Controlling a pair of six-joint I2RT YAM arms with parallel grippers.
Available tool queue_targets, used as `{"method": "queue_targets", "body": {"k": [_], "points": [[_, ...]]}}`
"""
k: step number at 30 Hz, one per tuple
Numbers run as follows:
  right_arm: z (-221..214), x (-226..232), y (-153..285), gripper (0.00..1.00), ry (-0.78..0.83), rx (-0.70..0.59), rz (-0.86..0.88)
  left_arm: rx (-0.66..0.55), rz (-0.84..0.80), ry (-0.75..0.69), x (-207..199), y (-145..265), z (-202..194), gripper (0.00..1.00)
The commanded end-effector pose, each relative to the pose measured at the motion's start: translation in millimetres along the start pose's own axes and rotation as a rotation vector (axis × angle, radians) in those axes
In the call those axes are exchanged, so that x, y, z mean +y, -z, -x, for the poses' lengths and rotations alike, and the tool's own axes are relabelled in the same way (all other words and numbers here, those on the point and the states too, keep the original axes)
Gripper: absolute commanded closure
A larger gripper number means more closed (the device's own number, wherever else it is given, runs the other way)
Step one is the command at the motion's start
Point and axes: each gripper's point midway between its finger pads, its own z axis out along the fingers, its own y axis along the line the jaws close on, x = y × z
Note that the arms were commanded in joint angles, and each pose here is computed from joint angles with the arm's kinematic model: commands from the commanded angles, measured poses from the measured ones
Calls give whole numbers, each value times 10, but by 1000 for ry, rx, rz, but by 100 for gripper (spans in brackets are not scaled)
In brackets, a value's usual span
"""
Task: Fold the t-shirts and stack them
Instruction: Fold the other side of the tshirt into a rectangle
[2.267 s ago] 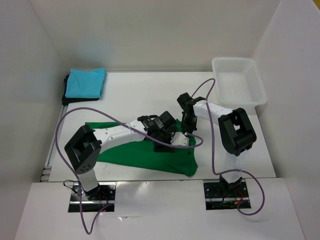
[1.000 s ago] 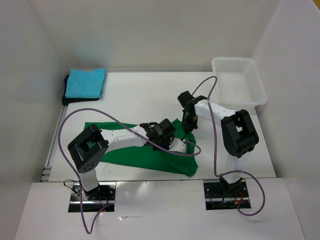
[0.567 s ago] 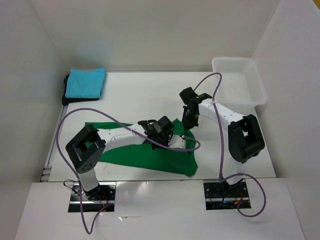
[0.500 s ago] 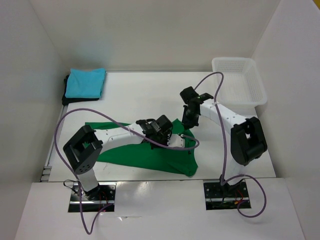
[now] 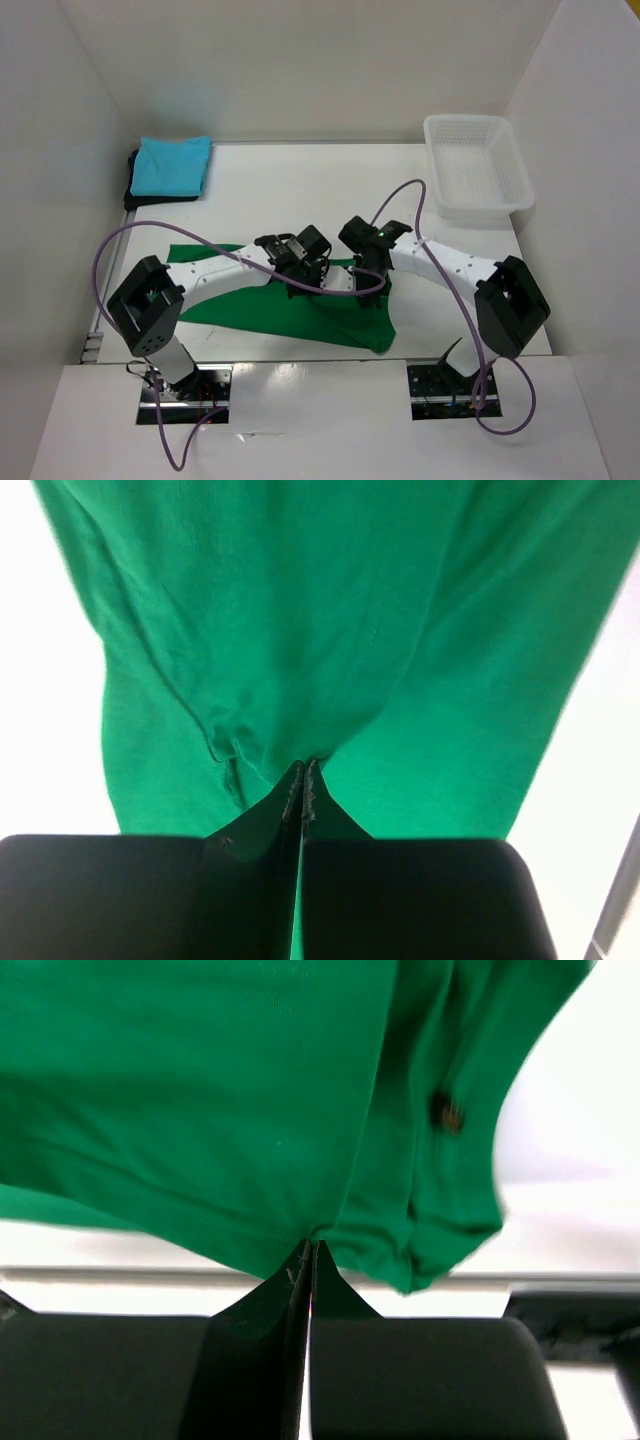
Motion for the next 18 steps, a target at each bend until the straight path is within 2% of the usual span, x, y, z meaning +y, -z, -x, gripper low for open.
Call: {"method": "queue_targets", "body": {"k": [1,8,16,18], "points": [[-281,32,107,100,-63,45,25,-17,-61,-11,-177,42,-34,100],[-590,153,53,100,-48,114,45,-30,-76,-11,-212,21,-24,100],[-646,198,-155,100,-13,135,17,-21,-85,-8,-259,13,-79,100],[-652,215,-181,93,-4,143,21,-20,-85,-8,-271,-6,-97,100]]}}
